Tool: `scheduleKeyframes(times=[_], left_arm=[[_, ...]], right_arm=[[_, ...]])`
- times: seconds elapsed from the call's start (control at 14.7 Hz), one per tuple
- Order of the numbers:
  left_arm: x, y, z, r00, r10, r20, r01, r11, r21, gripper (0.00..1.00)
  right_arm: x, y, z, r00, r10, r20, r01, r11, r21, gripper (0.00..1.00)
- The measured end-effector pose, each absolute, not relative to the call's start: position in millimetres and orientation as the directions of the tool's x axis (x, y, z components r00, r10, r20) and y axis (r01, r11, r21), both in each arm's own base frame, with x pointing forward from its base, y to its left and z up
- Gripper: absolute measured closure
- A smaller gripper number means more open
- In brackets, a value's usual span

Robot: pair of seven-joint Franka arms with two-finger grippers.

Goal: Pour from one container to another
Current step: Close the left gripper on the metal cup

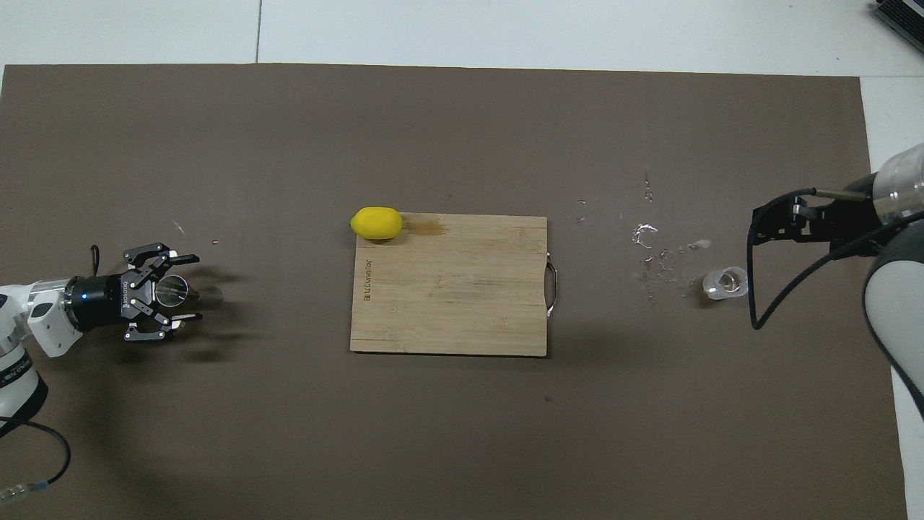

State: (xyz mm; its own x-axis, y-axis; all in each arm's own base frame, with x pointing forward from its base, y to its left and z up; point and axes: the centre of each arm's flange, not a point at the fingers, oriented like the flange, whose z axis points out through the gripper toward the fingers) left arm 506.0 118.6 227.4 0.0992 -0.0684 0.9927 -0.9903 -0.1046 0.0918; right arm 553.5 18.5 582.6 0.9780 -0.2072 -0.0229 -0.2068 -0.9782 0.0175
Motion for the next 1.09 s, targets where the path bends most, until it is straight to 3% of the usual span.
scheduleKeyframes(times=[0.68,0.82,0.89,1.02,1.09], left_arm=[[507.3,119.9,228.9,0.098,-0.057,0.994,-0.989,-0.117,0.091,0.02],[507.0,121.0,229.0,0.099,-0.055,0.994,-0.989,-0.119,0.092,0.12],[506.9,121.2,229.0,0.099,-0.055,0.994,-0.989,-0.119,0.092,0.12],[507.1,121.5,229.2,0.099,-0.053,0.994,-0.988,-0.122,0.092,0.26],[507.4,121.7,229.5,0.098,-0.051,0.994,-0.988,-0.125,0.091,0.26]], right_arm=[[553.5,18.5,582.6,0.978,-0.207,-0.023,-0.207,-0.978,0.017,0.00],[553.5,18.5,582.6,0.978,-0.207,-0.023,-0.207,-0.978,0.017,0.00],[553.5,18.5,582.6,0.978,-0.207,-0.023,-0.207,-0.978,0.017,0.00],[553.5,18.5,582.6,0.978,-0.207,-0.023,-0.207,-0.978,0.017,0.00],[553.5,18.5,582.6,0.978,-0.207,-0.023,-0.207,-0.978,0.017,0.00]])
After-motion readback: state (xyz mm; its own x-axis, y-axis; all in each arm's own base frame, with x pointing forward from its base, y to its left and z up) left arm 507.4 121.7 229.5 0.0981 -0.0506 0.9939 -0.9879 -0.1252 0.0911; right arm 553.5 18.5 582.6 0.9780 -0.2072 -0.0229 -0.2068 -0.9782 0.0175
